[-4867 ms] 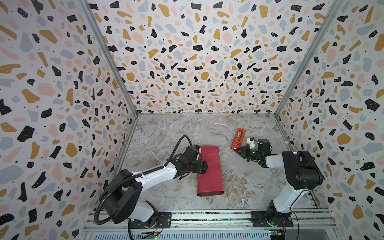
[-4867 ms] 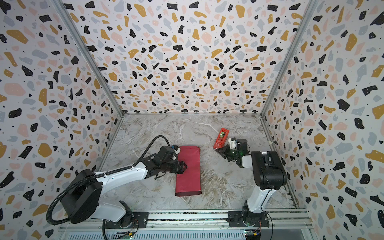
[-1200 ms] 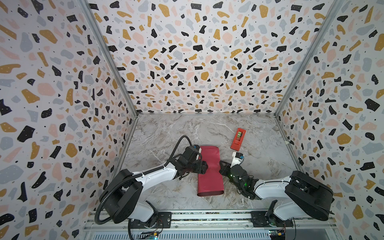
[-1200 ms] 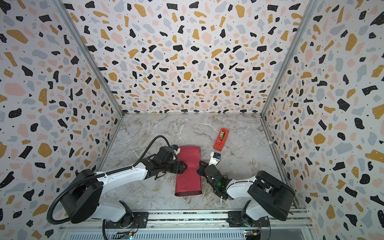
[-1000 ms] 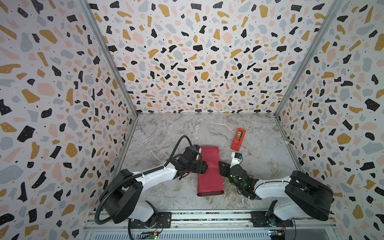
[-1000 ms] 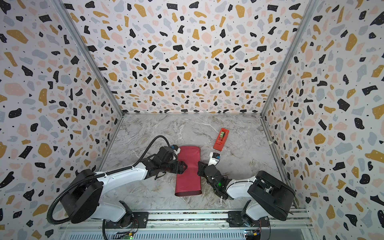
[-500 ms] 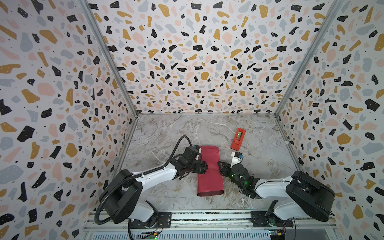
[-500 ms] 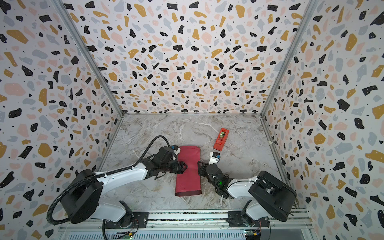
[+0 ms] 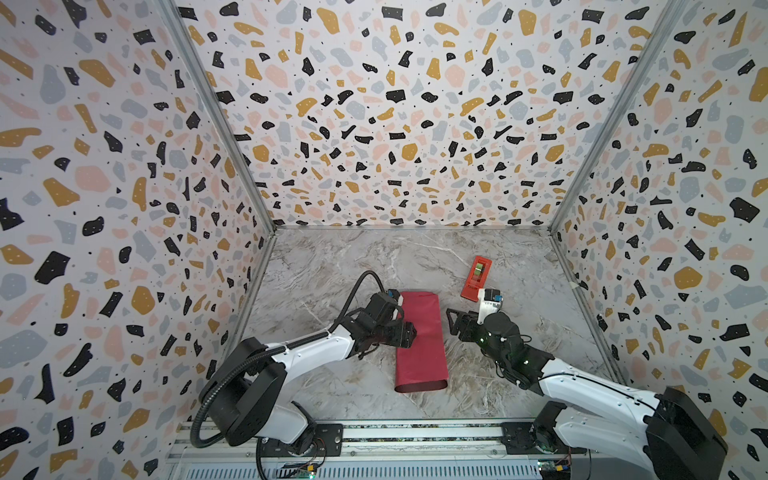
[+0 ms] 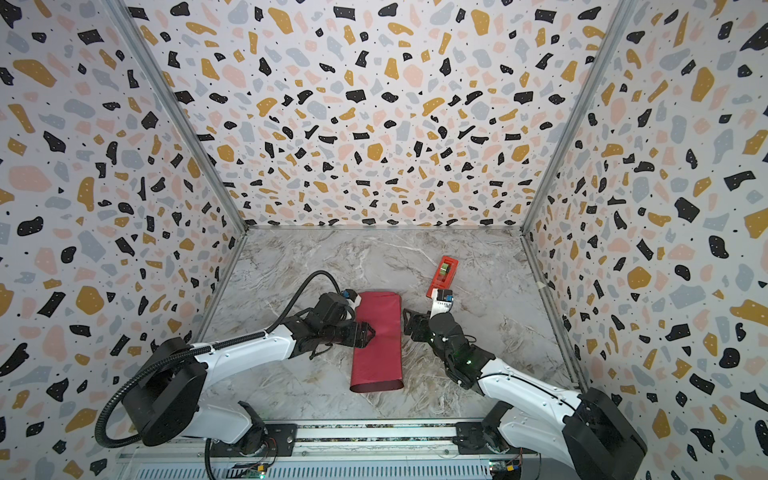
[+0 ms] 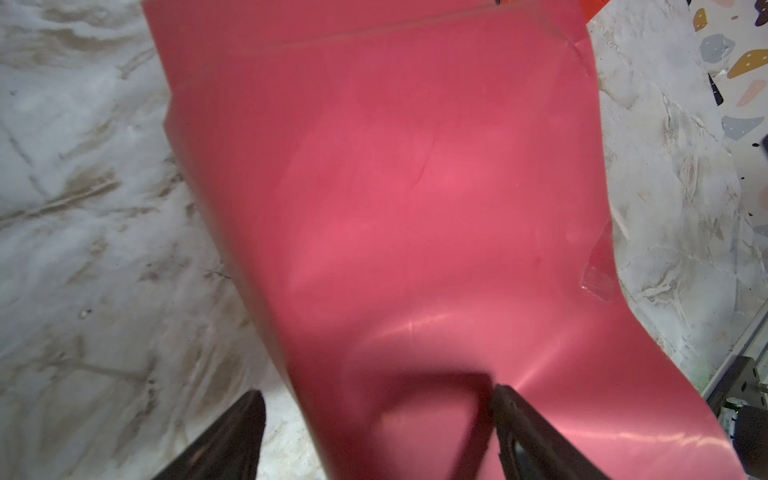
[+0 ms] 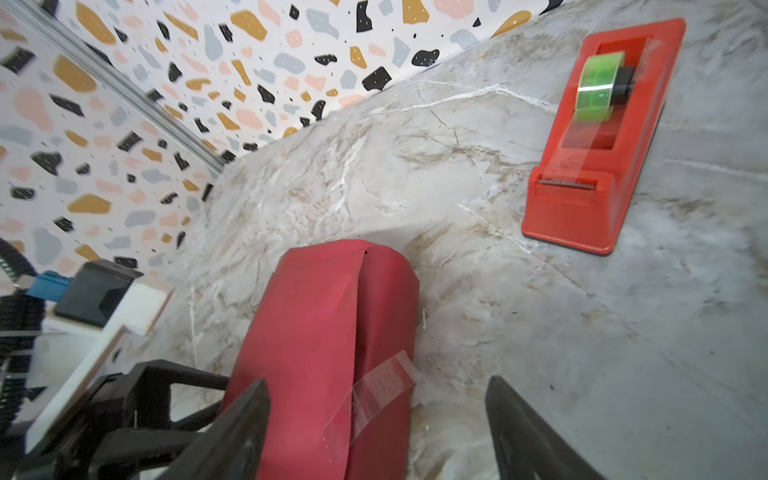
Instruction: Wrap the gift box in paper
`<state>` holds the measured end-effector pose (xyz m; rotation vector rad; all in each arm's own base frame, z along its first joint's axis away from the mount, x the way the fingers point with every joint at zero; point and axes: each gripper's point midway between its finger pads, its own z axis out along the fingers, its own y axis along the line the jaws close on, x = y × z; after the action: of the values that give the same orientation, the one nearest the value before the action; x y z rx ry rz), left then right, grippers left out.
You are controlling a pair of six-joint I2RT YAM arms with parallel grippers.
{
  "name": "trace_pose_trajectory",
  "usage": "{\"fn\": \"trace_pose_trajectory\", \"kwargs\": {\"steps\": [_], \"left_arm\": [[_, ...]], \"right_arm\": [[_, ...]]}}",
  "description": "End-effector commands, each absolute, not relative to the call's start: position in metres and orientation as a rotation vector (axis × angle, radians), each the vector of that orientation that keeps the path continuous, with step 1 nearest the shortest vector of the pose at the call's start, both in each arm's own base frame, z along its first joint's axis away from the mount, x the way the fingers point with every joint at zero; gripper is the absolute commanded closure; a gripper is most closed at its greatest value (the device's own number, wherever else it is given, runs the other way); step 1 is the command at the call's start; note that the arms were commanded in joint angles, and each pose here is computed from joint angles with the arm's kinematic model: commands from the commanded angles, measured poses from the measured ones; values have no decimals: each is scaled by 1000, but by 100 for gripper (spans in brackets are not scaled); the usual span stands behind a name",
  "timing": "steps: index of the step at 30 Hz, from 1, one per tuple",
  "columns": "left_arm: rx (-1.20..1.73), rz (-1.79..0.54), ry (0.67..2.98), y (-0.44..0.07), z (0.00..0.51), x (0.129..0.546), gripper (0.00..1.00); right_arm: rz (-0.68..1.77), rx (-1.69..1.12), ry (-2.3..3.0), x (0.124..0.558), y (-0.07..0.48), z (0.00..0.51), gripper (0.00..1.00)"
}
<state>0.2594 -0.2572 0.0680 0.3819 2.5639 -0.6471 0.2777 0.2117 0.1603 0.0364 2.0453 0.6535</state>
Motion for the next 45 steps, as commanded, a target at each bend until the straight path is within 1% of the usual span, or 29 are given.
{"fn": "trace_pose_trajectory", "kwargs": {"steps": [1, 7, 14, 19, 26, 33, 45], "left_arm": [[424, -324, 2819, -206, 4, 224, 14], [418, -307, 2825, -204, 3, 224, 13], [422, -294, 2832, -203, 0, 224, 13], [423, -293, 2833, -202, -1, 223, 13], [425, -290, 2833, -202, -1, 223, 12], [425, -284, 2834, -201, -2, 223, 12], [426, -281, 2835, -201, -3, 223, 13]], "right_arm": [[479, -166, 2170, 265, 213, 154, 23], [487, -335, 2247, 259, 245, 157, 29], [529, -436, 2321, 264, 273, 149, 33], [529, -483, 2381, 268, 281, 134, 35], [551, -482, 2428, 269, 282, 122, 40], [565, -465, 2464, 270, 280, 111, 41], [673, -428, 2503, 263, 286, 99, 44]]}}
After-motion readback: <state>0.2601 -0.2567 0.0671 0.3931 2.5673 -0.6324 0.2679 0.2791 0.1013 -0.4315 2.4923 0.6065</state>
